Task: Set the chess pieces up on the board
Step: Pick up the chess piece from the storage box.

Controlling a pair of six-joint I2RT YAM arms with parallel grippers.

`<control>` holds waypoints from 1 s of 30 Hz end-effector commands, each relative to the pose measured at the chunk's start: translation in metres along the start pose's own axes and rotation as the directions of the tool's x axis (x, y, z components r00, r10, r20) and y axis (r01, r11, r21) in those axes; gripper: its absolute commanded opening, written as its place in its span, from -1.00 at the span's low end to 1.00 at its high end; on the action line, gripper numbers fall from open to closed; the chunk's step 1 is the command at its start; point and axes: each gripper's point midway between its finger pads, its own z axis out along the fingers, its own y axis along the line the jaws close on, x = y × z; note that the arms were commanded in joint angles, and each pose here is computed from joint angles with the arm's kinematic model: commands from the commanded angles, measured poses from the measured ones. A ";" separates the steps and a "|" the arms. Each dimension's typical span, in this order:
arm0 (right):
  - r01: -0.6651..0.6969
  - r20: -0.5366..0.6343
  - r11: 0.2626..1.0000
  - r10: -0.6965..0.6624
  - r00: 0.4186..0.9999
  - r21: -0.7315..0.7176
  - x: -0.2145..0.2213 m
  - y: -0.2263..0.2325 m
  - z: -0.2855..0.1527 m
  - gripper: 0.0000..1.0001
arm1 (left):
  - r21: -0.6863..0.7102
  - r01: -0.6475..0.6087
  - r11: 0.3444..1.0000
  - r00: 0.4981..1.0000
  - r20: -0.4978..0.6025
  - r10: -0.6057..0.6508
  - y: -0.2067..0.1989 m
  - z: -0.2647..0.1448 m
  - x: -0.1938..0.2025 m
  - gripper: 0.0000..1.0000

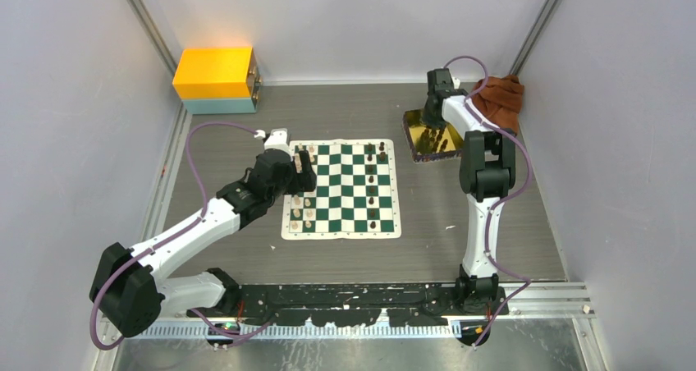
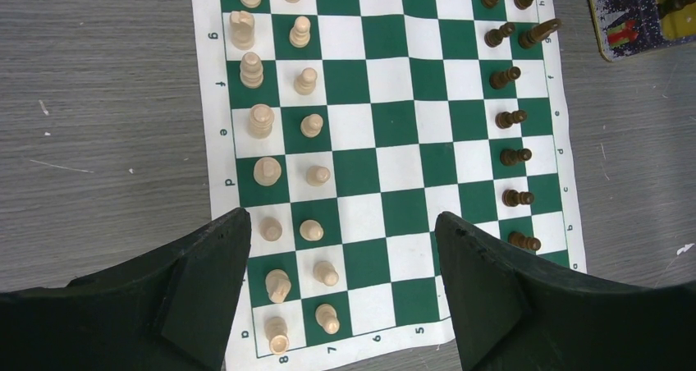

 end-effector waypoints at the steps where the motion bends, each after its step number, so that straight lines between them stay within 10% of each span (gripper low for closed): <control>1: -0.014 0.156 0.997 0.026 0.987 -0.082 -0.060 0.020 -0.044 -0.98 | 0.037 0.040 0.999 0.996 0.077 -0.042 -0.010 -0.003 -0.025 0.66; 30: 0.040 0.130 0.993 -0.025 0.991 -0.113 -0.045 0.048 -0.030 -0.98 | 0.024 0.032 0.999 0.997 0.066 -0.034 -0.008 0.001 -0.020 0.66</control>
